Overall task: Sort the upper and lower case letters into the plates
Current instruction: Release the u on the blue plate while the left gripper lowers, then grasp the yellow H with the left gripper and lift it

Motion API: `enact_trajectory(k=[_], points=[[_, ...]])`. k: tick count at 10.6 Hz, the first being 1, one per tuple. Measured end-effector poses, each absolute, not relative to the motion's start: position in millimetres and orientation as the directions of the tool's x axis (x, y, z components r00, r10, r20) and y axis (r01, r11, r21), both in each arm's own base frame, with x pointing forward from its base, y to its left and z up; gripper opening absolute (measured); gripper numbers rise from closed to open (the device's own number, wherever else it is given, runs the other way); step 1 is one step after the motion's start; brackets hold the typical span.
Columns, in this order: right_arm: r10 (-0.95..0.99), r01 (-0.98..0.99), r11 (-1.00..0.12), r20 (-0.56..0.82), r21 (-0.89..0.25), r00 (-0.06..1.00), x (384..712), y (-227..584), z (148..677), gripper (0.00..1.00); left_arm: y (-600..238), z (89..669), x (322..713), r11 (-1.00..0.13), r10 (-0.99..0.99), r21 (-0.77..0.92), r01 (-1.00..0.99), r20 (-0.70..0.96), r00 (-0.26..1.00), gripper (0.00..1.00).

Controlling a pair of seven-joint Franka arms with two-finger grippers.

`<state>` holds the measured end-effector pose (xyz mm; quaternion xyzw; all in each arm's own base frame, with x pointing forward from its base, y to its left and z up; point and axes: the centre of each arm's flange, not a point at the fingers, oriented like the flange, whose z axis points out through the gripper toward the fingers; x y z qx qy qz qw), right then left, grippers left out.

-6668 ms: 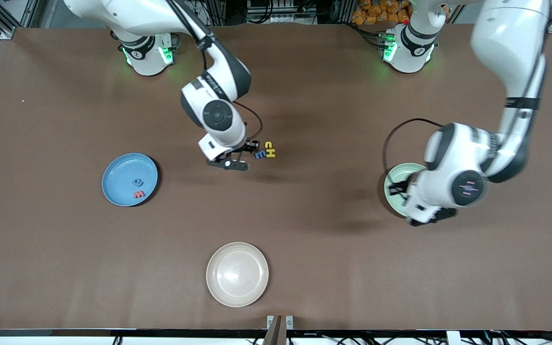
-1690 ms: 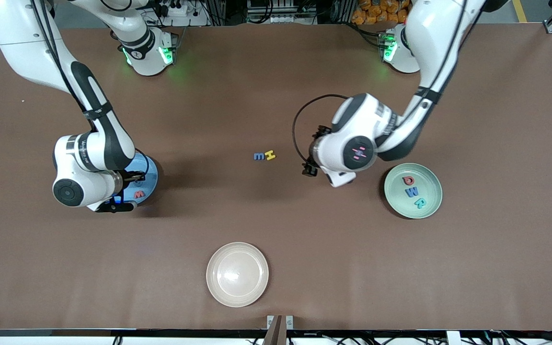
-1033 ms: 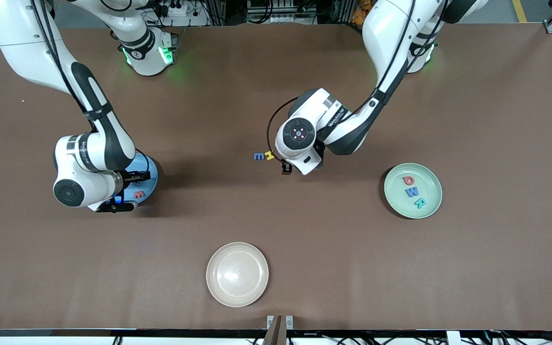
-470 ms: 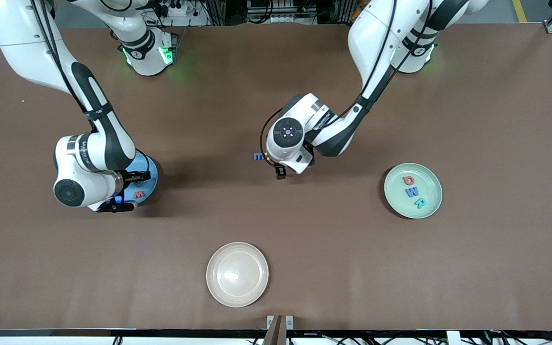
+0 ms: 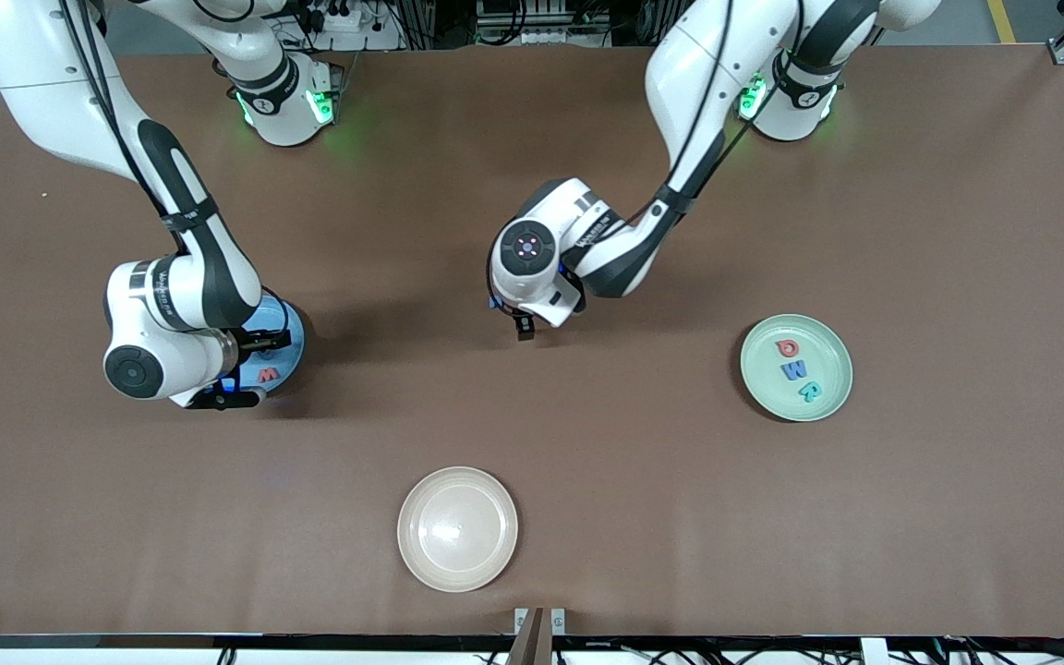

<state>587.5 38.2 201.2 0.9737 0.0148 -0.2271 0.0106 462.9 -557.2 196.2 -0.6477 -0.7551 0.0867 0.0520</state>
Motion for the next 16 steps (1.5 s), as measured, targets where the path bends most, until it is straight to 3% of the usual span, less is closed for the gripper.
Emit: enact_trajectory(k=[16], points=[[0.025, 0.034, -0.999, -0.442, 0.013, 0.896, 587, 39, 201, 0.86, -572, 164, 434, 0.095, 0.995, -0.153, 0.984, 0.047, -0.089, 1.0]])
